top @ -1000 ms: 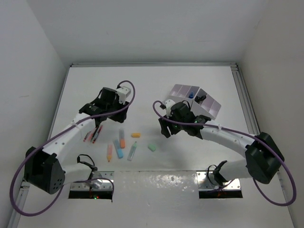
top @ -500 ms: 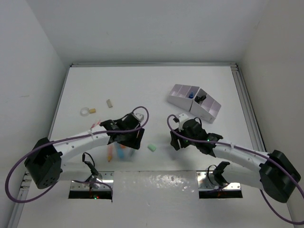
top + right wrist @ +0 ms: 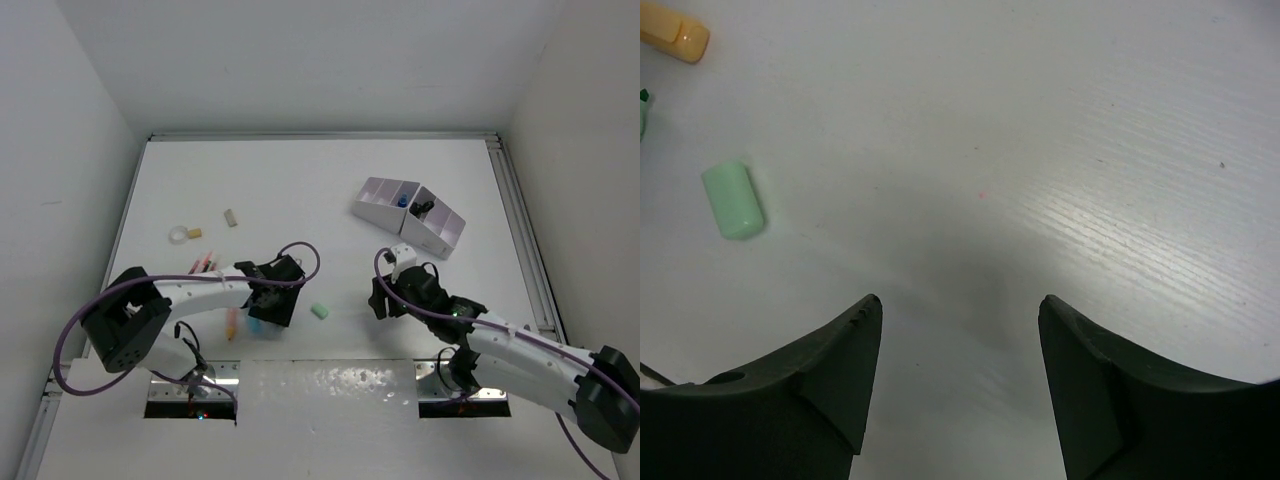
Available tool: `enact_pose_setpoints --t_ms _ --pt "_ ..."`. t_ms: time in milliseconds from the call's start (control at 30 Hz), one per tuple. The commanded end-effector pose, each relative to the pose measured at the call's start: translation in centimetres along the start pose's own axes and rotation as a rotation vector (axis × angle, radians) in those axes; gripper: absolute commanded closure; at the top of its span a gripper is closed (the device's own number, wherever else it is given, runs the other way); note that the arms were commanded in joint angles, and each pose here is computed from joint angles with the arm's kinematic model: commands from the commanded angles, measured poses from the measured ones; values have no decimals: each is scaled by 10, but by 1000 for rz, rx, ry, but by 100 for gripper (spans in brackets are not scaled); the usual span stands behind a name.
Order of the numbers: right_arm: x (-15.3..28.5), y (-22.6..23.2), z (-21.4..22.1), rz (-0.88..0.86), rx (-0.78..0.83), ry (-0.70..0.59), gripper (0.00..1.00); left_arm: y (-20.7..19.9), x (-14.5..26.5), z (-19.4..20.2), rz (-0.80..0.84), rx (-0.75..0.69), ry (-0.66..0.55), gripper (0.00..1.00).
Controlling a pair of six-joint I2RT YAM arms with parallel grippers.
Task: Sort the stationery into containers
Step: Pick up the pen from the center of the board.
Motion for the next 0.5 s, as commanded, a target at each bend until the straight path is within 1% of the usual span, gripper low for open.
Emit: enact_pose_setpoints --t_ms 0,67,100,167,200,233,333,367,400,433,467 --pt "2 -5 -2 50 -13 -12 37 -7 -7 -9 20 3 -63 52" --pt "4 -7 0 58 -9 -2 37 -1 -10 -4 7 7 -52 59" --pt "4 -7 -1 55 -3 -5 37 1 -11 -2 2 12 -48 68" --pt "6 -7 -2 57 3 -4 37 2 -12 -4 3 20 -60 82" --pt "7 -8 -3 60 3 -4 37 1 -12 -5 5 19 -66 96" --pt "7 -7 -3 56 8 -5 37 0 -11 -8 10 21 -78 100" --pt "9 -3 -5 25 22 3 38 1 -4 -12 9 17 -93 100" --pt "10 0 -9 7 30 3 38 -1 4 -20 19 11 -120 100" --pt "12 3 -6 -15 45 28 38 1 10 -21 13 1 -119 100" --pt "14 10 -8 -60 65 41 39 -5 25 -33 38 2 -169 100" --pt "15 12 -7 -79 73 55 39 -7 33 -35 46 7 -175 100"
Point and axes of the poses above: each gripper's point midway between its finger pads, its own x axis back along the fingers, its own y axis along the line the jaws close on, z = x × y, the point moved 2 cm from there along x, back along the fingers, and after that the axes turned 13 degrees about x, right-handed, at the moved point
